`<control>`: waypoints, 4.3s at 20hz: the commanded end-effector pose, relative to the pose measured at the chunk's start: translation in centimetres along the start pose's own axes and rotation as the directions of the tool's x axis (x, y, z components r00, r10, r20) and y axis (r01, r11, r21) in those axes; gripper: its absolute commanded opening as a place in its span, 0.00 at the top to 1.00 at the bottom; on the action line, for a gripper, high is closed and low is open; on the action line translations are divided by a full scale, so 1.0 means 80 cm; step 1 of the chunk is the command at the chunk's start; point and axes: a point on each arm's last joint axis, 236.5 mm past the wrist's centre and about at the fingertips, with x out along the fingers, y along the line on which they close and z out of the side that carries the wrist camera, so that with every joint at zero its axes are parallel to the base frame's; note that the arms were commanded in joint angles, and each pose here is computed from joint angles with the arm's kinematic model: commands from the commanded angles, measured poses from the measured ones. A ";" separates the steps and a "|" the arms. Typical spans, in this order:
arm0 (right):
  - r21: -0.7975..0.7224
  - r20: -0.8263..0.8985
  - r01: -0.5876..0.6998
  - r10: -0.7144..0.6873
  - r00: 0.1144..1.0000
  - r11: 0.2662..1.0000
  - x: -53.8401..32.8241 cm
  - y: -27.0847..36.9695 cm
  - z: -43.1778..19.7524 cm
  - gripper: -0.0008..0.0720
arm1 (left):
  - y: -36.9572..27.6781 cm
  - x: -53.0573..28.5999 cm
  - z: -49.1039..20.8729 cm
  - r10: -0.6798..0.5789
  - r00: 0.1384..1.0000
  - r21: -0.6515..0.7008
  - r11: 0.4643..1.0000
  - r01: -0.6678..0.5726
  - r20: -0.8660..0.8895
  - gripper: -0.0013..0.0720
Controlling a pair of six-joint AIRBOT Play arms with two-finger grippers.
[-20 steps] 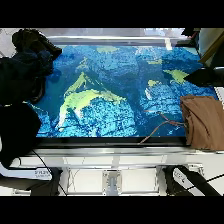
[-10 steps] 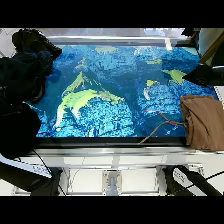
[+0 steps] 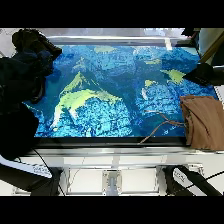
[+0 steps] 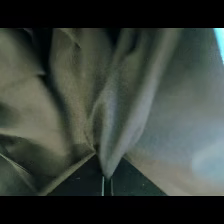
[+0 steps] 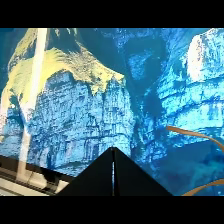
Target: Fold the clothes and pants, and hang the long-sleeved shirts on hangers.
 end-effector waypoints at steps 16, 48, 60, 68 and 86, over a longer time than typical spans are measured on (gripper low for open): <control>-0.204 0.138 0.642 -0.627 0.766 0.739 -0.081 -0.179 0.064 0.97 | -0.835 -0.335 -0.387 -0.922 0.323 0.794 0.029 0.608 -0.214 0.96; 0.273 -0.139 0.158 -0.123 0.983 0.949 0.087 -0.208 -0.132 0.62 | -0.635 -0.085 0.103 -0.860 0.410 0.258 0.489 0.833 0.305 0.25; 0.292 -0.408 0.155 -0.024 0.912 0.944 0.265 -0.246 -0.204 0.43 | -0.591 -0.183 0.128 -0.872 0.318 0.342 0.448 0.826 0.373 0.96; 0.245 -0.392 0.071 0.032 0.920 0.967 0.324 -0.227 -0.161 0.43 | -0.556 -0.197 0.123 -0.884 0.322 0.356 0.437 0.826 0.339 0.96; 0.260 -0.452 -0.193 0.296 0.842 0.946 0.309 -0.163 -0.152 0.97 | -0.521 -0.223 0.121 -0.877 0.328 0.394 0.456 0.798 0.352 0.96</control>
